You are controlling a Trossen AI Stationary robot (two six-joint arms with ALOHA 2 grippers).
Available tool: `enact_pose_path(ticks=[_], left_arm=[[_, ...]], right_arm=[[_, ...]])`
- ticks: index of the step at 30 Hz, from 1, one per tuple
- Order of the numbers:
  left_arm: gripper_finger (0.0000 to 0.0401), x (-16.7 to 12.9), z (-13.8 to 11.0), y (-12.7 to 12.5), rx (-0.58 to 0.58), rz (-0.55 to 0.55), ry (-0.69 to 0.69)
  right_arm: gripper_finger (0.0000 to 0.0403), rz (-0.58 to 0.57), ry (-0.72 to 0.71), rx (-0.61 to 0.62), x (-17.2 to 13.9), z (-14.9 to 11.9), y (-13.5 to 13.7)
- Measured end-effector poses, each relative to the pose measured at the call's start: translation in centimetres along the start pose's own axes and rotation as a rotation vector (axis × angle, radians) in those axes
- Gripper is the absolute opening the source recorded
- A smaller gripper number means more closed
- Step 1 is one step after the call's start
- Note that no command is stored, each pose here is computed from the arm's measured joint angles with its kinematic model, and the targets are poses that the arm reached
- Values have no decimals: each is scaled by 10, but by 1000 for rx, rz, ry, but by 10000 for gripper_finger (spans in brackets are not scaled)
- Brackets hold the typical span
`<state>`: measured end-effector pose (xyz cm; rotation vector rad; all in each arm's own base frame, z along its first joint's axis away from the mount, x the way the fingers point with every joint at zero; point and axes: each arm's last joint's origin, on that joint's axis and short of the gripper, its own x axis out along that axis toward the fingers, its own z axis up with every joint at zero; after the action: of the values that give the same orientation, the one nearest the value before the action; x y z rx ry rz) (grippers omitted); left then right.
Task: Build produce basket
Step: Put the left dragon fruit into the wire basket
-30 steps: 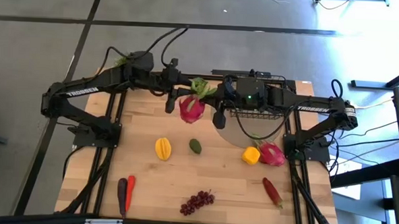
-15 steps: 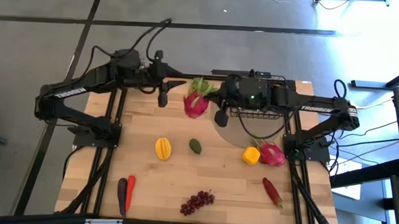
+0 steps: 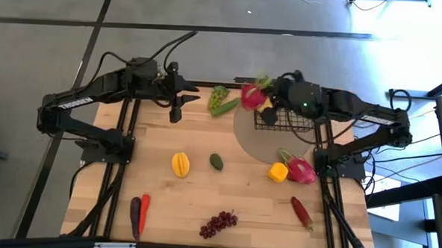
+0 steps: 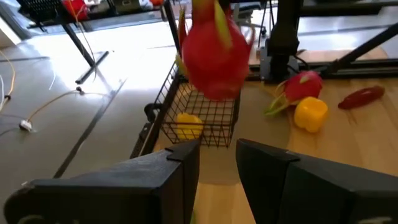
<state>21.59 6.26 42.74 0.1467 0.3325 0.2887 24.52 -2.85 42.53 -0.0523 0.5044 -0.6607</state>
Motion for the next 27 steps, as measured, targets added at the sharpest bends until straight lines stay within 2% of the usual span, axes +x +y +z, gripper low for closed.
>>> enact_pose_path(ticks=[6, 12, 17, 20, 27], left_arm=[[94, 0, 0, 0, 0, -1, 5], [95, 0, 0, 0, 1, -2, 4], [95, 6, -2, -1, 0, -3, 18], [95, 9, -2, 1, -2, 31, 21], [95, 15, -5, 7, -56, 120, 57]], right_arm=[[0, -157, 125, 41, -7, -18, -18], [0, -233, 266, 60, 14, -49, -27], [0, -228, 299, 44, 43, -70, -32], [0, -202, 338, 65, 59, -87, -37], [0, -49, 337, 67, 95, -128, -37]])
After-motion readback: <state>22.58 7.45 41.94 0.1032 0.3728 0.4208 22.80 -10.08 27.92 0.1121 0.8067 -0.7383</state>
